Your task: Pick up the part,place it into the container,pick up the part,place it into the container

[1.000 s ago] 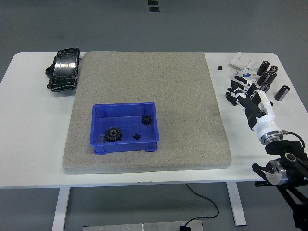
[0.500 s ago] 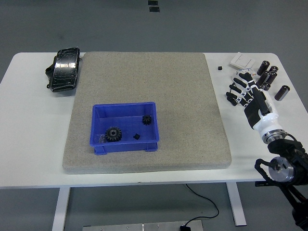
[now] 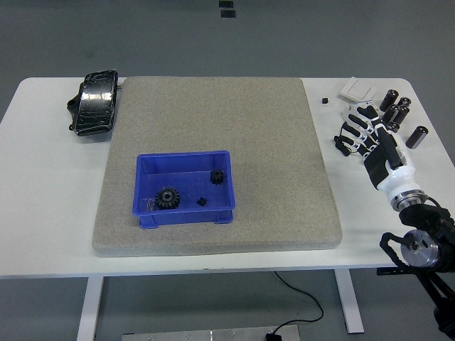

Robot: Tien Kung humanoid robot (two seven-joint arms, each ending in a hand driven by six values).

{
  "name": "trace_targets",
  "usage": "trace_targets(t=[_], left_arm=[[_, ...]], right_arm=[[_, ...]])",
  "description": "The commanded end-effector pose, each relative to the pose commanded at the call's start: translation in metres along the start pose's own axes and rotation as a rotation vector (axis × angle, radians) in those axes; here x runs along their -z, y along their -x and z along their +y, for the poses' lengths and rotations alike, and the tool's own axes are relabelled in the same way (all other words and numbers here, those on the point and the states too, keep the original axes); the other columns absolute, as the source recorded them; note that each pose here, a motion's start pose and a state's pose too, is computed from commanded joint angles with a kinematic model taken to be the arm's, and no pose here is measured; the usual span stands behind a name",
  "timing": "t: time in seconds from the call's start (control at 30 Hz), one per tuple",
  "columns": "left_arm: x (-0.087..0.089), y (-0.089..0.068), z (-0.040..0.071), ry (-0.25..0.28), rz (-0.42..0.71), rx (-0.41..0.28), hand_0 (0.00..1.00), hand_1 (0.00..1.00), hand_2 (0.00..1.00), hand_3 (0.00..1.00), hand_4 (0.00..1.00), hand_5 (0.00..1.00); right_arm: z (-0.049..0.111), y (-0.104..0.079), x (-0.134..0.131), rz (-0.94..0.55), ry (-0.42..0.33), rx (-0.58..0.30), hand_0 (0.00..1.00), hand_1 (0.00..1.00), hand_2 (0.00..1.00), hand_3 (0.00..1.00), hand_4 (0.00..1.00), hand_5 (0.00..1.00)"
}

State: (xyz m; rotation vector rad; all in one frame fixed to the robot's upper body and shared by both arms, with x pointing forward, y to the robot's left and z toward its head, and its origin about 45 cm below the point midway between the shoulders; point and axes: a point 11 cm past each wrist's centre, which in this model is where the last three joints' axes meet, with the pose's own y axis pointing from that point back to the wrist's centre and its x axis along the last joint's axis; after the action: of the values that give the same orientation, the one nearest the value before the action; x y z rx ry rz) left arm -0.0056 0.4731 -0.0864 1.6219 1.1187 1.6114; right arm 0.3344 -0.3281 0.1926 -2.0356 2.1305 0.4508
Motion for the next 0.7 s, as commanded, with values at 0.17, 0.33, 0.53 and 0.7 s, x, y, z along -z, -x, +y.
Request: trace_targets(t=[0.17,0.33,0.53,0.7], left_arm=[[-0.003,0.004,0.001,0.003,0.002,0.007,0.679,0.670,0.603,0.566,0.496,0.475],[-0.005,0.005,0.001,0.006,0.001,0.009,0.679,0.670,0.602,0.567,0.497,0.476],[-0.006,0.006,0.002,0.008,-0.001,0.009,0.679,0.670,0.602,0.568,0.498,0.470],[-0.008,0.007,0.002,0.014,-0.004,0.011,0.680,0.670,0.602,0.568,0.499,0.468]], right_arm=[[-0.001,-0.002,0.004,-0.005,-0.011,-0.005,0.635,0.689,0.729,0.717,0.845,0.519],[-0.002,-0.002,0.010,0.005,-0.025,-0.006,0.640,0.683,0.728,0.710,0.845,0.523],[0.000,-0.001,0.016,0.033,-0.041,-0.012,0.639,0.682,0.727,0.706,0.841,0.525],[0.000,0.003,0.021,0.065,-0.060,-0.011,0.640,0.682,0.728,0.704,0.838,0.522]])
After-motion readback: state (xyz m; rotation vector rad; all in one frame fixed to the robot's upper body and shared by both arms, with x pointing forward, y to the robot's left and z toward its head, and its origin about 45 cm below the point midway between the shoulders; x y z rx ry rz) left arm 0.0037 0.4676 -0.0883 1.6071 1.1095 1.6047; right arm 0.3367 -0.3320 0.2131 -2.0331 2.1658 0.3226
